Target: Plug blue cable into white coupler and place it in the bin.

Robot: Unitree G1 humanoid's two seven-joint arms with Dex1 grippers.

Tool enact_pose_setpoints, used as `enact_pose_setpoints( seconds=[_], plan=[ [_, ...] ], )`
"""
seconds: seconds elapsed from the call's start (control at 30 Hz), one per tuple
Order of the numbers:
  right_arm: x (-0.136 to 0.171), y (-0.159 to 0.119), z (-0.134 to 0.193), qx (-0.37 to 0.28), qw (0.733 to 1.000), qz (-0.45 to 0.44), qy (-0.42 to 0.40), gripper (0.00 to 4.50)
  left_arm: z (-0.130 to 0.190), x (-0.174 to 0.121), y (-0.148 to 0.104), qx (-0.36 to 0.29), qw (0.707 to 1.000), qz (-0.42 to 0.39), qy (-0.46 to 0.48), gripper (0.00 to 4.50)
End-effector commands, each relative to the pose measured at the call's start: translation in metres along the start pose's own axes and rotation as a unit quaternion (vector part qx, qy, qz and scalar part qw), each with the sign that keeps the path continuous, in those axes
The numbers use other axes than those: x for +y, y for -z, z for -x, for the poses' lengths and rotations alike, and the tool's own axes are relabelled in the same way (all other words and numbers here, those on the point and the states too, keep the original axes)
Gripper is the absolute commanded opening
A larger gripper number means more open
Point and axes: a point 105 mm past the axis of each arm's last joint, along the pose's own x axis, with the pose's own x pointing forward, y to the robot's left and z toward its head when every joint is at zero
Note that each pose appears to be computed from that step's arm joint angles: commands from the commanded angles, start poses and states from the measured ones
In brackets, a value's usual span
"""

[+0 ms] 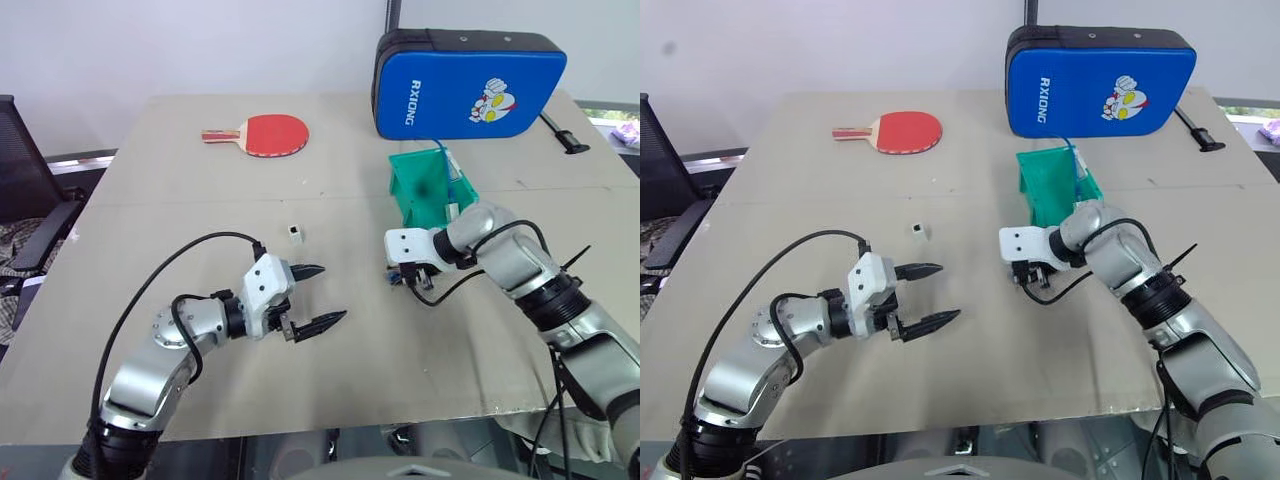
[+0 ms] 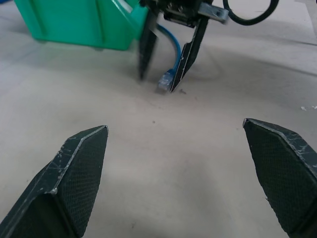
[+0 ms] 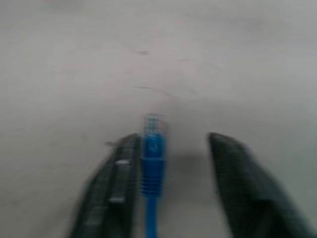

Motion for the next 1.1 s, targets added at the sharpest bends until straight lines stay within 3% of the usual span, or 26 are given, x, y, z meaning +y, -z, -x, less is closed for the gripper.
enact_pose_setpoints(
  seconds=[0.03,0.17,0.37,0.57,0.7,0.87,1.0,1.03,1.1],
  plan=[
    [0.001,-0.016,0.024,-0.07,0.997,-0.028,0.027,3.57,-0.008,-0.005,-0.004,-0.008,1.0,-0.005,0.019,4.5],
    [0.02,-0.013,0.067,-0.125,0.988,-0.054,0.067,3.57,-0.028,-0.011,-0.002,-0.002,0.999,-0.012,0.052,4.5],
    [0.054,0.014,0.113,-0.132,0.965,-0.125,0.189,3.57,-0.056,0.006,0.003,0.017,0.996,-0.049,0.071,4.5],
    [0.099,0.024,0.132,-0.119,0.939,-0.165,0.276,3.57,-0.094,0.025,-0.001,0.022,0.992,-0.085,0.089,4.5],
    [0.112,0.025,0.133,-0.109,0.929,-0.183,0.303,3.57,-0.112,0.03,0.001,0.04,0.988,-0.102,0.107,4.5],
    [0.123,0.025,0.127,-0.1,0.918,-0.205,0.324,3.63,-0.119,0.025,0.012,0.077,0.974,-0.131,0.166,2.3],
    [0.127,0.025,0.122,-0.107,0.909,-0.23,0.33,3.63,-0.115,0.022,0.016,0.078,0.969,-0.138,0.19,0.27],
    [0.127,0.025,0.119,-0.111,0.907,-0.237,0.331,3.63,-0.115,0.02,0.014,0.07,0.969,-0.134,0.193,0.03],
    [0.128,0.023,0.115,-0.118,0.905,-0.244,0.327,3.63,-0.115,0.018,0.008,0.049,0.971,-0.127,0.198,0.03]
  ],
)
